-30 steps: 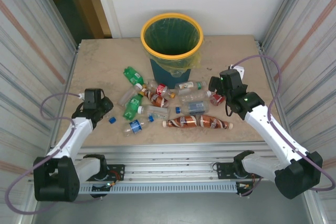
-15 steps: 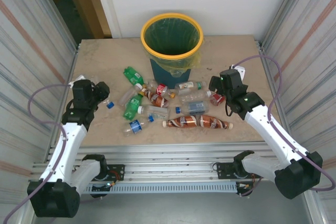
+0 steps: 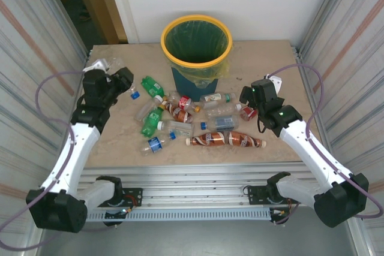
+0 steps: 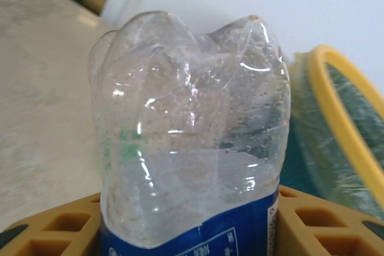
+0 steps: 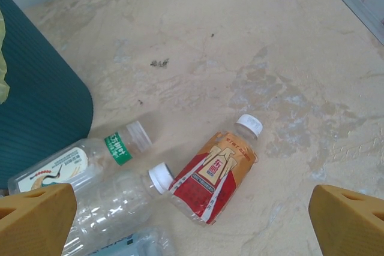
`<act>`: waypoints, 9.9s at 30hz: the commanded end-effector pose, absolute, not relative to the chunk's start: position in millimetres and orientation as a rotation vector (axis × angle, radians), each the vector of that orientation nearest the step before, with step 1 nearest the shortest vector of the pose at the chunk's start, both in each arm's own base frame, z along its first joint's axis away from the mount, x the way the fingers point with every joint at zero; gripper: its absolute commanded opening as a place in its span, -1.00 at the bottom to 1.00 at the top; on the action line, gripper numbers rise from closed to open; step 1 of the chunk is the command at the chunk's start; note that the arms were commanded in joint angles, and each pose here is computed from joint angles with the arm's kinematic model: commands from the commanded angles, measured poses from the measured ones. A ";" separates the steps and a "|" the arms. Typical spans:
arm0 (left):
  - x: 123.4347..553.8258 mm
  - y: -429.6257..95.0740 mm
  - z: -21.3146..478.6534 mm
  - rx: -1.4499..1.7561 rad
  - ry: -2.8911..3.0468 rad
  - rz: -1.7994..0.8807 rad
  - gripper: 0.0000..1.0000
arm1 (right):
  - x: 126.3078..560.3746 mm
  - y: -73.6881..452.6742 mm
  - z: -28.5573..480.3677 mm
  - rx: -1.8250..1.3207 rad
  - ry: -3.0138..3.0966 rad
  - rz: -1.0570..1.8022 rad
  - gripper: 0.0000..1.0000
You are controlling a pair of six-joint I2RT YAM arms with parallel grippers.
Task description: Put the plastic bottles in the bin
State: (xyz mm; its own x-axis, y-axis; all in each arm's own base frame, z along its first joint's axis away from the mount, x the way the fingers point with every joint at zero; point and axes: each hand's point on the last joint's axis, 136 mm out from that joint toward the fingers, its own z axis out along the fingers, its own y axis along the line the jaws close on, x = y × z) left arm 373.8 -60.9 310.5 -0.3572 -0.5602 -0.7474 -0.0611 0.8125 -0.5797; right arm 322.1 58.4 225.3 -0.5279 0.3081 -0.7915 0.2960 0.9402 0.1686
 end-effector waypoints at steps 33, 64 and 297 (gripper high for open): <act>540.1 -296.7 407.8 0.233 1.773 -0.876 -0.04 | 296.9 33.6 211.2 0.629 2.148 -0.017 0.95; 546.5 -321.3 370.2 0.386 1.824 -0.793 0.80 | 292.0 23.7 158.1 0.763 2.235 0.068 0.95; 330.3 -7.1 153.3 -0.602 2.169 -0.317 0.98 | 481.3 203.6 421.3 -0.148 1.895 0.142 0.95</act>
State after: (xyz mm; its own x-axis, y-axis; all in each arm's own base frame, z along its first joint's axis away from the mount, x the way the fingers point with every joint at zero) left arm 331.9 -8.1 155.2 -0.5245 -0.5197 -0.6744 -0.3089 0.8543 -0.4181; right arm 493.8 223.0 405.3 -0.3659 -0.0294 -0.9302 -0.2312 0.9710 0.0603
